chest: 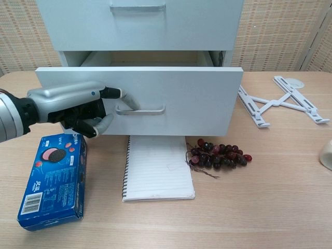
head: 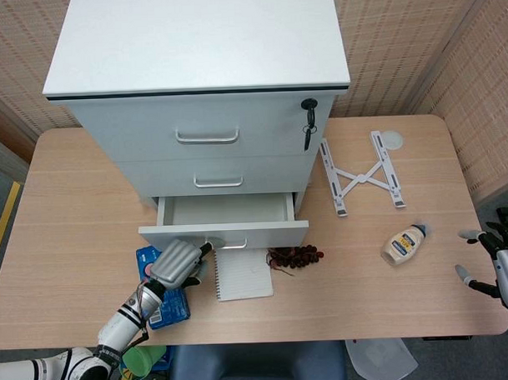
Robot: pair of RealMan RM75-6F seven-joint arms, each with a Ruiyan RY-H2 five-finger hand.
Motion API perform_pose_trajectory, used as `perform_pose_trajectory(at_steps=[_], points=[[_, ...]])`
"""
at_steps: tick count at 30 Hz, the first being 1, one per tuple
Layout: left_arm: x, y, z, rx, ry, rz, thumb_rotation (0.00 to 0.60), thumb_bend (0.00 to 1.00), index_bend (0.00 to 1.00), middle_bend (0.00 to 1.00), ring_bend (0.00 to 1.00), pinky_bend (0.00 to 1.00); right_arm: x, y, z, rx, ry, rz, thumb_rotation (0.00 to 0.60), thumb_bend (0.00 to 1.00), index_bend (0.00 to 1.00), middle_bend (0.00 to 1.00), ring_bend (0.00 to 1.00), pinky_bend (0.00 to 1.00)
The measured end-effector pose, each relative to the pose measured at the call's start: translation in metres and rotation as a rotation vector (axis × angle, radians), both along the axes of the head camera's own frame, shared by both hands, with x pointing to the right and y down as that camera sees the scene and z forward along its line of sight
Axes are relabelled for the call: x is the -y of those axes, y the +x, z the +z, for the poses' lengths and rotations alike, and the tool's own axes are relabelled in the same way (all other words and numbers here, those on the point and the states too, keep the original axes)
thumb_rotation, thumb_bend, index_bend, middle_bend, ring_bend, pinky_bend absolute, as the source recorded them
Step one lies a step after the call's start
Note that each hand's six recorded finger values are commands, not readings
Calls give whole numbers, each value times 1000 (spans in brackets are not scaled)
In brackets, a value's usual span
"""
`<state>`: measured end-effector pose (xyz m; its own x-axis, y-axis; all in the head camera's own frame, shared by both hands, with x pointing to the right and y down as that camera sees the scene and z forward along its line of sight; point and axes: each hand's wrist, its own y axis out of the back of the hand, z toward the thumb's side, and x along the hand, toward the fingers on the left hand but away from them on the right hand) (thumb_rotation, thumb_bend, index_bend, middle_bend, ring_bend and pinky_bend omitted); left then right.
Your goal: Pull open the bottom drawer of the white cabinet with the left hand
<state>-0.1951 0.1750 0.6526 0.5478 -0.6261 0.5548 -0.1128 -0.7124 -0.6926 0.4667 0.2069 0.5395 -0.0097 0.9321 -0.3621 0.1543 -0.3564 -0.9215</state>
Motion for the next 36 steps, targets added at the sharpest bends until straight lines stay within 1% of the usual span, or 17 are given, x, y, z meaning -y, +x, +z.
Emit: perform_pose_trajectory(at_steps=[7,22,30,36], points=[[-6,-2,-1,21,7,-5,600,671,213,937,985,1000,-2,3,-2,-5,3,11,600,205,308,390,335,436],[-18,-8,-13,49,5,-29,600,671,218,937,986,1000,-2,1,-2,-3,5,8,600,204,308,390,335,436],[-26,-12,-13,67,-14,-28,600,671,222,937,988,1000,-3,2,-3,-4,6,11,600,205,307,390,335,436],[-31,-14,-20,64,-18,-36,600,671,229,937,988,1000,-3,3,-2,-5,7,12,600,204,307,390,335,436]])
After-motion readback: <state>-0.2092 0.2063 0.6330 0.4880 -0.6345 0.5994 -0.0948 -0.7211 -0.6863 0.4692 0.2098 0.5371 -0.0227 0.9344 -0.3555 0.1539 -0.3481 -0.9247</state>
